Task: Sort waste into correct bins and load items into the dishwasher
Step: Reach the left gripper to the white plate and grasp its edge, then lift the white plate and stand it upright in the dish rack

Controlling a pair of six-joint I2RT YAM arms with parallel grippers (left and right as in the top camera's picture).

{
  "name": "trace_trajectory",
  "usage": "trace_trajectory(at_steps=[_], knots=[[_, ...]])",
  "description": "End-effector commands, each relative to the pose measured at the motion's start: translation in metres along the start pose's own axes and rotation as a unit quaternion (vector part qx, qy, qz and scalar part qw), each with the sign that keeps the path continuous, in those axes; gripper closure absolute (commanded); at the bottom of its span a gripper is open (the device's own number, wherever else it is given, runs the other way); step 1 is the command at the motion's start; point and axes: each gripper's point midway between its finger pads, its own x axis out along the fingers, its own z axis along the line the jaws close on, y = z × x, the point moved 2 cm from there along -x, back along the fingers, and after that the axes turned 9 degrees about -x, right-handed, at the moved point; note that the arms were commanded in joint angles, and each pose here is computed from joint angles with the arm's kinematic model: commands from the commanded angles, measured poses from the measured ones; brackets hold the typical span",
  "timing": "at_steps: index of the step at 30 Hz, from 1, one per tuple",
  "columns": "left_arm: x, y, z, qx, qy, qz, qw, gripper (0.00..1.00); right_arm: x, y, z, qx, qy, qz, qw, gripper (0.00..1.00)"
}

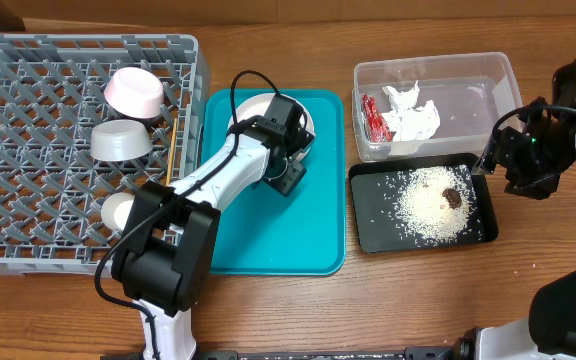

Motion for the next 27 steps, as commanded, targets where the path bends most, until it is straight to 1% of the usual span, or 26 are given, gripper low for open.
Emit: trace_trajectory(at_steps=[1, 2, 3, 7, 11, 13, 15, 17, 22, 25, 27], knots=[[0.002, 0.005, -0.005, -0.012, 0.007, 0.016, 1.0, 0.51, -0.007, 0.0, 0.003, -0.005, -0.001, -0.016, 1.0, 0.34], [0.002, 0.007, -0.008, -0.013, 0.017, 0.02, 1.0, 0.55, -0.007, 0.0, 0.003, -0.005, -0.001, -0.016, 1.0, 0.34], [0.002, 0.008, -0.012, -0.012, 0.028, 0.023, 0.999, 0.62, -0.007, 0.0, 0.003, -0.005, -0.001, -0.016, 1.0, 0.34], [0.001, 0.009, -0.021, -0.011, 0.05, 0.026, 0.998, 0.78, -0.007, 0.0, 0.003, -0.005, -0.001, -0.016, 1.0, 0.34], [0.001, 0.009, -0.025, -0.007, 0.05, 0.026, 0.998, 0.83, -0.007, 0.0, 0.003, -0.005, -0.001, -0.015, 1.0, 0.34], [0.001, 0.009, -0.025, -0.007, 0.05, 0.026, 0.998, 0.89, -0.007, 0.0, 0.003, -0.005, -0.001, -0.015, 1.0, 0.34], [0.001, 0.009, -0.025, -0.007, 0.05, 0.025, 0.998, 0.92, -0.007, 0.0, 0.003, -0.005, -0.001, -0.015, 1.0, 0.34], [0.001, 0.008, -0.025, -0.007, 0.05, 0.024, 0.998, 0.96, -0.007, 0.0, 0.003, -0.004, -0.001, -0.014, 1.0, 0.34], [-0.008, 0.003, -0.023, -0.019, 0.044, 0.016, 0.999, 0.96, -0.007, 0.001, 0.003, -0.004, -0.001, -0.014, 1.0, 0.34], [-0.031, -0.013, -0.019, -0.035, 0.033, -0.007, 0.999, 0.96, -0.007, 0.001, 0.003, -0.004, -0.001, -0.014, 1.0, 0.34], [-0.058, -0.032, -0.018, -0.04, 0.032, -0.04, 0.998, 0.96, -0.007, 0.001, 0.003, -0.004, -0.001, -0.014, 1.0, 0.34]])
